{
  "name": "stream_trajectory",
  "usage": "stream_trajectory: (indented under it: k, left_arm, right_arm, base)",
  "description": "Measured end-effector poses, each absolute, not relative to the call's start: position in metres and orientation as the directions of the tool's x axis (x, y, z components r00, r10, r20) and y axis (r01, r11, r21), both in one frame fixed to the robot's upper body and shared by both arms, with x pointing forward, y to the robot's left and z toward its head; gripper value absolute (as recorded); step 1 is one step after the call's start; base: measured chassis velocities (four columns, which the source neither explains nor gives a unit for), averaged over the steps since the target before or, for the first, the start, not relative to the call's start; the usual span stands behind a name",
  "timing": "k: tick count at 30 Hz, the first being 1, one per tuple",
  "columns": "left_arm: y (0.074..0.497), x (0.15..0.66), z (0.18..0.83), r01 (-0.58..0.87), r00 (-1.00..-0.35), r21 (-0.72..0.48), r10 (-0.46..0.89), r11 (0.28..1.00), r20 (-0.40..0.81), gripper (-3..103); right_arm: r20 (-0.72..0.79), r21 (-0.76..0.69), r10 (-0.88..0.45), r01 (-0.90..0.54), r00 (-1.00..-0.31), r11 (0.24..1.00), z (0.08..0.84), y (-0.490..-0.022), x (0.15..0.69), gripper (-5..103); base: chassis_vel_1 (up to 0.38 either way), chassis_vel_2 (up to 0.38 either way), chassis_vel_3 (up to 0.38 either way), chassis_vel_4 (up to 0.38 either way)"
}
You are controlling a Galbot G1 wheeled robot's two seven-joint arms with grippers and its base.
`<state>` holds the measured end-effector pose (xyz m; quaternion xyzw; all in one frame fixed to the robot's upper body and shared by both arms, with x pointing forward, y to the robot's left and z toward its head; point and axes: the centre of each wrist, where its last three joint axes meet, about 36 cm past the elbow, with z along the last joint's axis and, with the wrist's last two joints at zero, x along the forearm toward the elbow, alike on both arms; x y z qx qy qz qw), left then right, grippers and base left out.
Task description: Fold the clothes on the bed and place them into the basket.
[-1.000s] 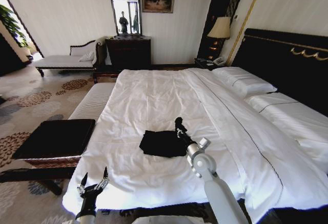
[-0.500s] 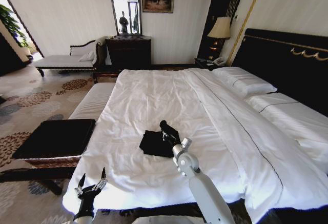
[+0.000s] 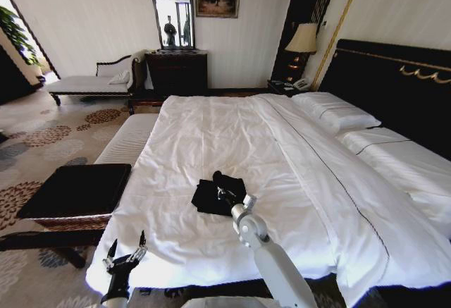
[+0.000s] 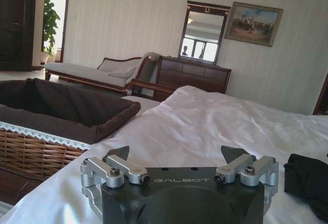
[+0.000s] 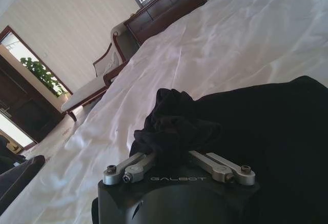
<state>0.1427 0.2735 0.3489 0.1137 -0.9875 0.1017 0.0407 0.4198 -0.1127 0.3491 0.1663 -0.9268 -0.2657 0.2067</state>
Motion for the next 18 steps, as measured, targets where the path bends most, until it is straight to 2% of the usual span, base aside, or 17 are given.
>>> stream_trajectory:
  k: [18]
  left_arm:
    - [0.271,0.142,0.344,-0.232,-0.970,-0.193,-0.214,0.953,0.112,100]
  right_arm:
    - [0.275,0.519,-0.467,-0.279,-0.841,0.808,0.351,-0.102,0.408,3]
  base:
    - [0.000,0.000,0.000,0.000]
